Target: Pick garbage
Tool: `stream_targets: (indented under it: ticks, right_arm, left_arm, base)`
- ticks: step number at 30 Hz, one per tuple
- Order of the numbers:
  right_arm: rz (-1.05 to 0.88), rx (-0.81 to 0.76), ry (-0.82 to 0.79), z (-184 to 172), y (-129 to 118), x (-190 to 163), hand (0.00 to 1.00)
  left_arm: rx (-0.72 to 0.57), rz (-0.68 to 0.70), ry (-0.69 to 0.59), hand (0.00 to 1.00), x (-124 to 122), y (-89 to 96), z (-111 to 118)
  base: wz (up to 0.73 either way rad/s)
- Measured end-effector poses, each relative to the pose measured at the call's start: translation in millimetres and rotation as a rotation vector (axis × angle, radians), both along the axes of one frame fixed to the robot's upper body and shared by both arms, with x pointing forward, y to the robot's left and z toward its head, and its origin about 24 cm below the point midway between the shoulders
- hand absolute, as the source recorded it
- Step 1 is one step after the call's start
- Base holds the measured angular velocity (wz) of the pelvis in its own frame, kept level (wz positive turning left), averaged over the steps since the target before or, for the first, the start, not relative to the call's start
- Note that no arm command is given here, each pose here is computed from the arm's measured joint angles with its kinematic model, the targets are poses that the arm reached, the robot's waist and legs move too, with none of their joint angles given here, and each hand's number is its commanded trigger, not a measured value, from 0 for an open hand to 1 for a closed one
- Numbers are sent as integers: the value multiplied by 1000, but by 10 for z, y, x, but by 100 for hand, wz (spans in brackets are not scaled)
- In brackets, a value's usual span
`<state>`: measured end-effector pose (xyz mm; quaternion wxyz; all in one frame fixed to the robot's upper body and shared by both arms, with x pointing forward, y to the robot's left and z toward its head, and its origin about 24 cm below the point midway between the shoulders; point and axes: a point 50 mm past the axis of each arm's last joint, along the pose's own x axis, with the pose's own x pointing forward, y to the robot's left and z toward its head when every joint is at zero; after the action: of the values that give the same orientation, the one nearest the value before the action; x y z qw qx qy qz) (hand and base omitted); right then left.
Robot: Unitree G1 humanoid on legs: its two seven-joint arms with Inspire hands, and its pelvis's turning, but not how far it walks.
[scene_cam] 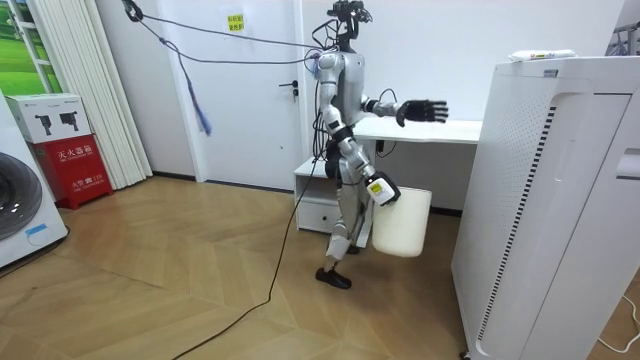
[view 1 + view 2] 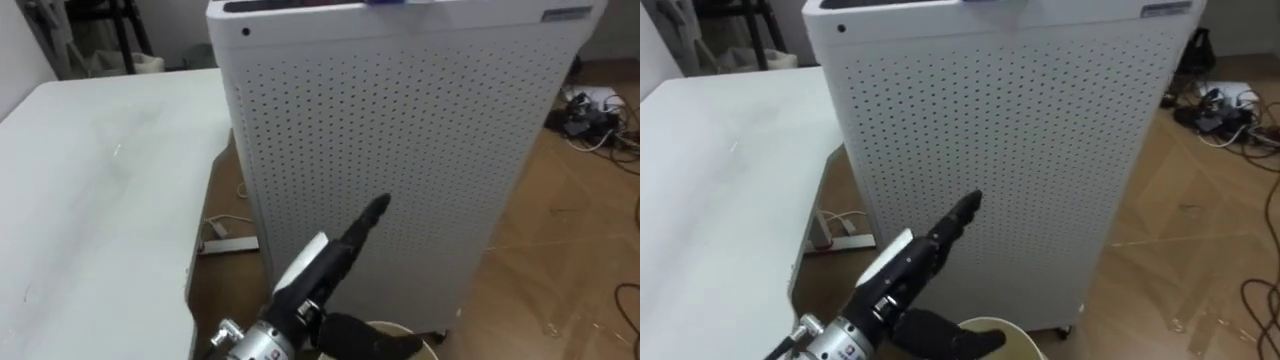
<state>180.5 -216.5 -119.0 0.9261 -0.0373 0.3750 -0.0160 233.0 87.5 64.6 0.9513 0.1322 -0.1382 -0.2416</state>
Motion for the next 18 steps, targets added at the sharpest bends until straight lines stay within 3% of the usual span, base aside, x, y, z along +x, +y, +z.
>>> stream_targets:
  ticks: [3,12,18]
  right_arm:
    - [-9,-8,-34,39,10,25,100]
    - [-123,-26,-52,43,-93,-150,100]
    - [-129,-21,-30,1,-71,-241,100]
  left_arm:
    - [-12,90,-139,0,3,79,177]
    - [87,278,-350,0,12,200,336]
    - [93,432,-508,0,8,384,500]
  base:
    - [-45]
    - [-10]
    - [-46]
